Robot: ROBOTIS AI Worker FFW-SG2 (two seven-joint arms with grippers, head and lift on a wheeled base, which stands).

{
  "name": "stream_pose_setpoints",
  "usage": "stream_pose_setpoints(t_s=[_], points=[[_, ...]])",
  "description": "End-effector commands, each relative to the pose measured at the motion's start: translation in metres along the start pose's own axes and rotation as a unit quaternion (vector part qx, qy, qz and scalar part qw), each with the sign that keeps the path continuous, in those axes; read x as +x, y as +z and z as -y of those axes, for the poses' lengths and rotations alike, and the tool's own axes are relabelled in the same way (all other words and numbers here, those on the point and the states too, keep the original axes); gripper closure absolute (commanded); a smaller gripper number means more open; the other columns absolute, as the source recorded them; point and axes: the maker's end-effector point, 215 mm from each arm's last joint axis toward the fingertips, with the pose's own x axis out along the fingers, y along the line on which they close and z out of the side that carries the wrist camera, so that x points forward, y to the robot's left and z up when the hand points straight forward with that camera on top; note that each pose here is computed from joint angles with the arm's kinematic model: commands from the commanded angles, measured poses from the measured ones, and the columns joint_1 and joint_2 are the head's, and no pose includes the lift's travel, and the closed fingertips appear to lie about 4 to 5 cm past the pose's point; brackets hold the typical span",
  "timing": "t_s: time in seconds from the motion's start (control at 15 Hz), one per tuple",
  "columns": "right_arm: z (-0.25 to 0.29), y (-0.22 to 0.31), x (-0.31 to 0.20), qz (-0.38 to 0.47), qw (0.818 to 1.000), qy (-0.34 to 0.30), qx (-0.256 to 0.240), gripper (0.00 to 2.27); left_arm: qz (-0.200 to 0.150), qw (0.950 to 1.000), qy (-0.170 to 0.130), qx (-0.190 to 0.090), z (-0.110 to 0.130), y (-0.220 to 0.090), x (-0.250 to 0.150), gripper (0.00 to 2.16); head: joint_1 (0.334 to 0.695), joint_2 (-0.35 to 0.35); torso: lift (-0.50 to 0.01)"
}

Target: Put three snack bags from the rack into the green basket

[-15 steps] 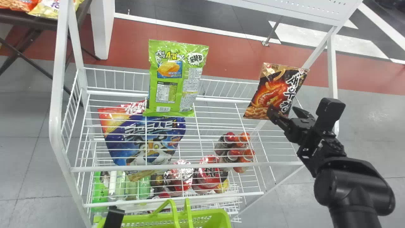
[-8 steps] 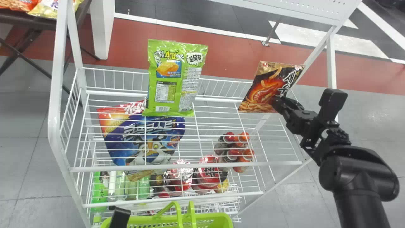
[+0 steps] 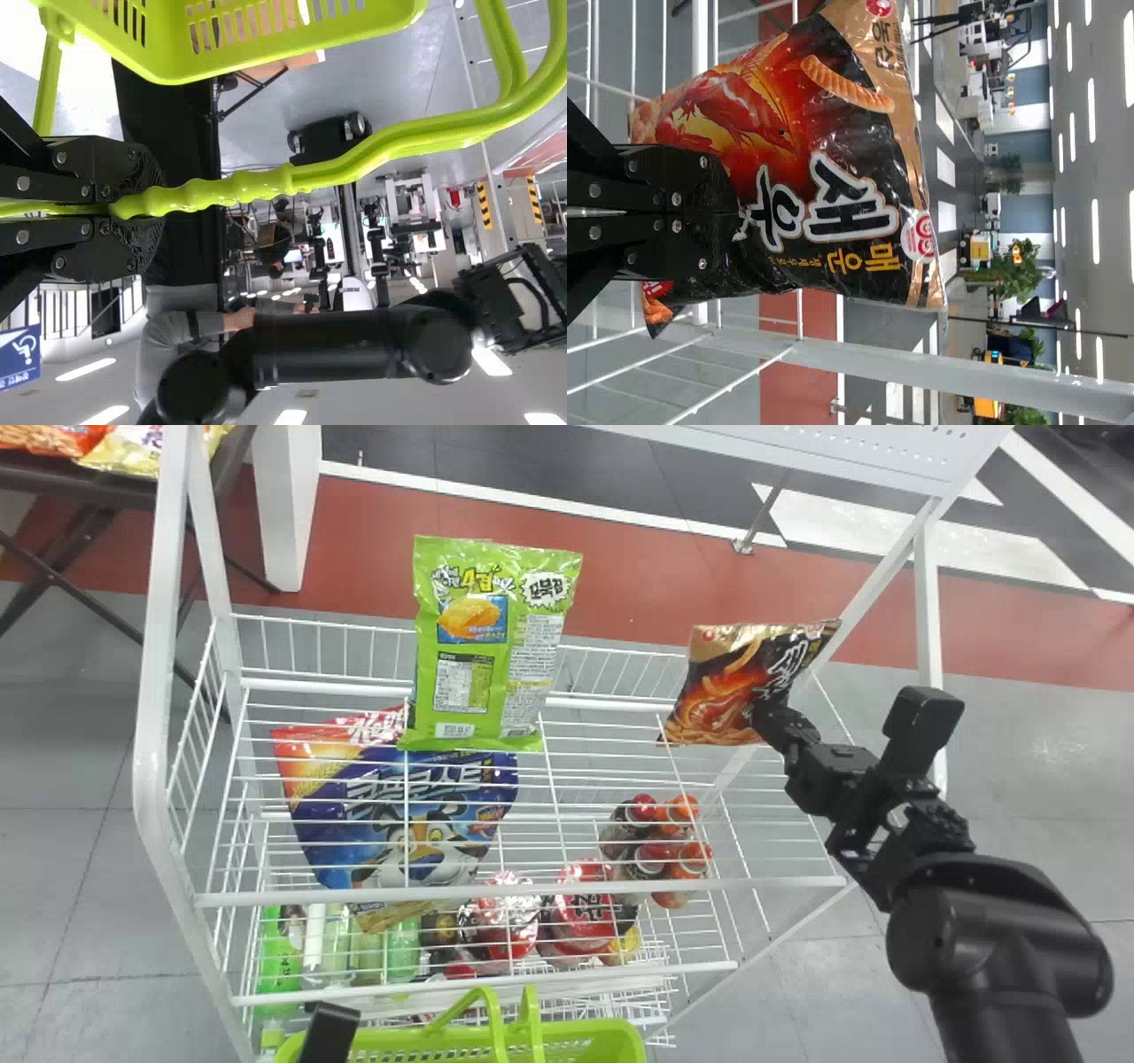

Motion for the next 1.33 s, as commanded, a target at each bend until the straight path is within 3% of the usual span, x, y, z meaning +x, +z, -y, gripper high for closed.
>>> stream_pose_setpoints(t_s=[0.0, 0.47, 0.6, 0.87, 1.07, 1.27], points=[[-0.012, 0.009, -0.017, 0.013, 1.000, 0.014, 0.008, 2.24, 0.000, 1.0000, -0.001, 0.002, 0.000, 0.003, 0.000, 1.33, 0.695, -0.350, 0.000], [-0.025, 0.041, -0.068, 0.038, 0.995, 0.051, 0.076, 2.24, 0.006, 1.0000, -0.002, 0.001, -0.002, 0.009, -0.004, 1.33, 0.695, -0.350, 0.000], [-0.037, 0.041, -0.092, 0.017, 0.991, 0.074, 0.109, 2.24, 0.010, 0.9999, -0.003, 0.001, -0.002, 0.011, -0.006, 1.33, 0.695, -0.350, 0.000], [-0.062, 0.026, -0.136, -0.064, 0.984, 0.107, 0.130, 2.24, 0.024, 0.9997, 0.000, 0.008, -0.006, 0.015, -0.010, 1.33, 0.695, -0.350, 0.000], [-0.091, -0.012, -0.183, -0.159, 0.959, 0.143, 0.185, 2.24, 0.028, 0.9995, 0.002, 0.011, -0.007, 0.018, -0.012, 1.33, 0.695, -0.350, 0.000], [-0.126, -0.059, -0.232, -0.269, 0.919, 0.175, 0.229, 2.24, 0.031, 0.9994, 0.003, 0.016, -0.008, 0.021, -0.012, 1.33, 0.695, -0.350, 0.000]])
